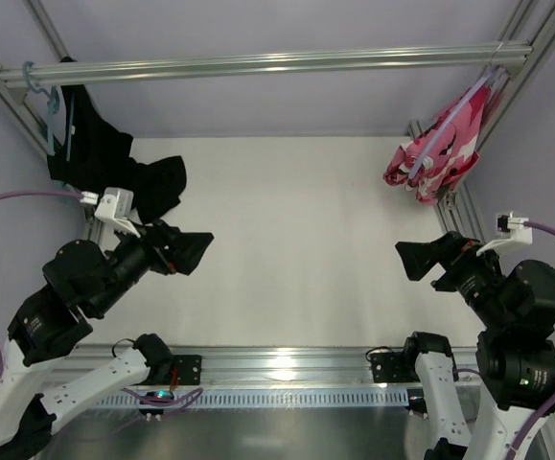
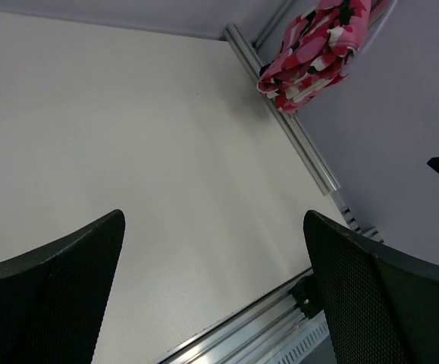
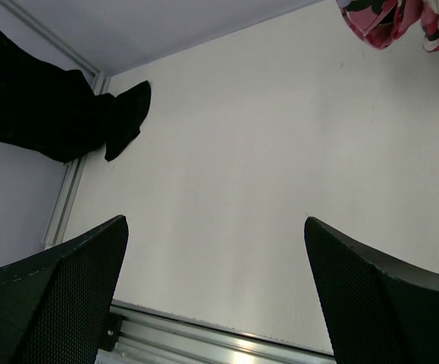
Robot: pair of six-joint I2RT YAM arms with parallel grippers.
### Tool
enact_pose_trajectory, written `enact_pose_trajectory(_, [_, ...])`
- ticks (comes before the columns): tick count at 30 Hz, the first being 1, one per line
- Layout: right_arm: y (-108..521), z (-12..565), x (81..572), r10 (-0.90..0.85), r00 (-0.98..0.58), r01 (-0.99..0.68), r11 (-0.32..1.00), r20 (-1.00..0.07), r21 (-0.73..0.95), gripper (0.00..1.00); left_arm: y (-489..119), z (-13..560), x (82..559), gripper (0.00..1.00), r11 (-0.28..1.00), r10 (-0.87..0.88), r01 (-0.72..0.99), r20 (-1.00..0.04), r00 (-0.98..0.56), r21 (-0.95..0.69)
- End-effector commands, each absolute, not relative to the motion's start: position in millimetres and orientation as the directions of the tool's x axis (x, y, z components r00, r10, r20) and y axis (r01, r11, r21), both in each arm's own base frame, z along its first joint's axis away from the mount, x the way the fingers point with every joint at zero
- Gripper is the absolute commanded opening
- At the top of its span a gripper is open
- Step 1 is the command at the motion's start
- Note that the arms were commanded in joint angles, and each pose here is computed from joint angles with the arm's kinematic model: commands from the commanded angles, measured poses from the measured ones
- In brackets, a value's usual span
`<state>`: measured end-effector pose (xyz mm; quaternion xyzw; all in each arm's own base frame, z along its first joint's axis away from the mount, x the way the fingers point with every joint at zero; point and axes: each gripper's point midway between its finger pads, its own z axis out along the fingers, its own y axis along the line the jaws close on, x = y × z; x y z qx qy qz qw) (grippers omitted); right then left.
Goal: Place the trousers on the hanger
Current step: Hang the hanger with trousers onto the clothesline
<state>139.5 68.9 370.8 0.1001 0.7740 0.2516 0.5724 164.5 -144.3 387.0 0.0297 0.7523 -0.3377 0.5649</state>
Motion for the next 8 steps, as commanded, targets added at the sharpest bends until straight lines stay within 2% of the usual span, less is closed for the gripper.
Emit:
enact_pose_trajectory(1, [82, 373, 136, 0.435, -0.327, -0.22, 0.829, -0.839, 0.515, 1.0, -138, 400, 162, 1.0, 0.747, -0.413, 0.403, -0.843, -0.344, -0.529])
enact_pose_trajectory(8, [90, 376, 135, 0.439, -0.332, -0.266, 0.806, -0.835, 0.529, 1.0, -130, 394, 161, 1.0, 0.764, -0.413, 0.367, -0.839, -0.354, -0.53])
